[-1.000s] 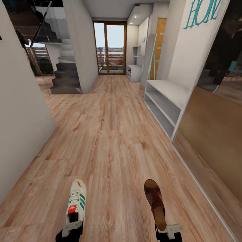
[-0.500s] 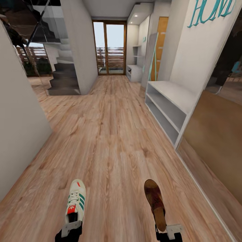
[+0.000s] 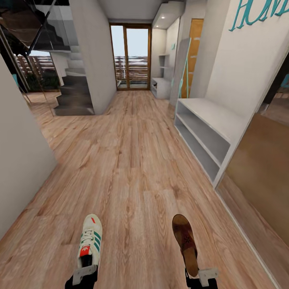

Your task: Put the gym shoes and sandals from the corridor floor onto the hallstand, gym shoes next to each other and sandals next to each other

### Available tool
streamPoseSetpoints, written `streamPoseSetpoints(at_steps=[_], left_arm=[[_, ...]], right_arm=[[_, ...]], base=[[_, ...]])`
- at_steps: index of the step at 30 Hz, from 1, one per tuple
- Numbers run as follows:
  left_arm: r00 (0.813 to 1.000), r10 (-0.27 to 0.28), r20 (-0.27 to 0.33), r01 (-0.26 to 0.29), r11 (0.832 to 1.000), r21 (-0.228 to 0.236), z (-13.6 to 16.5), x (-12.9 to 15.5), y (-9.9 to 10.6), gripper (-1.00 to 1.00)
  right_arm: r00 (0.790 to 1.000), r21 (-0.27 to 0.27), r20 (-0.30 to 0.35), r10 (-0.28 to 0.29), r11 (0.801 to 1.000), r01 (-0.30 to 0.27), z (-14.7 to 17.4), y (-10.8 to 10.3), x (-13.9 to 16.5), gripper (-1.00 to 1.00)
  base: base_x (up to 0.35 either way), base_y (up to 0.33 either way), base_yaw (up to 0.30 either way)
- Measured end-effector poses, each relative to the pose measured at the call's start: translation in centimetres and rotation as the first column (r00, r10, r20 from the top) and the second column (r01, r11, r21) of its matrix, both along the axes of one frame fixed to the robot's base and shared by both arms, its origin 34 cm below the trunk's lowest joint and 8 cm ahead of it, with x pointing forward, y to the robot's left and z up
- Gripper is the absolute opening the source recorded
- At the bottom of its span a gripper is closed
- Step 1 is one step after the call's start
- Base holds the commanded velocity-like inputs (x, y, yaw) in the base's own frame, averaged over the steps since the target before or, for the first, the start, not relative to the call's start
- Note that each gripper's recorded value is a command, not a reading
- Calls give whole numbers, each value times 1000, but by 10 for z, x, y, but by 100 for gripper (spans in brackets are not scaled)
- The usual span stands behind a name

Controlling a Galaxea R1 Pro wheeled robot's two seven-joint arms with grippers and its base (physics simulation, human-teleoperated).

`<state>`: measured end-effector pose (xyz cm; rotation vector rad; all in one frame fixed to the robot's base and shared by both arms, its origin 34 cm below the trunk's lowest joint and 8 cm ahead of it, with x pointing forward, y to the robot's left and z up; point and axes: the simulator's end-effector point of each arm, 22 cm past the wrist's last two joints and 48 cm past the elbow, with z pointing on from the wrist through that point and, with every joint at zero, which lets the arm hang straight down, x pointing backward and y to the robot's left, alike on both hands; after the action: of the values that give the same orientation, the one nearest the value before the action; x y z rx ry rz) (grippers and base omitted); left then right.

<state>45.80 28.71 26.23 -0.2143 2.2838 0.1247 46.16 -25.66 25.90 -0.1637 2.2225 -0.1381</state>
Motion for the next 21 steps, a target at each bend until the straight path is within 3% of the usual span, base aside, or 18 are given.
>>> streamPoseSetpoints(at_steps=[21], left_arm=[[1000,-1,-2,1,1000,-2,-1,-1,-2,-100]], right_arm=[[1000,9,24,1,1000,-1,4,3,3,-100]], base=[[340,0,0]])
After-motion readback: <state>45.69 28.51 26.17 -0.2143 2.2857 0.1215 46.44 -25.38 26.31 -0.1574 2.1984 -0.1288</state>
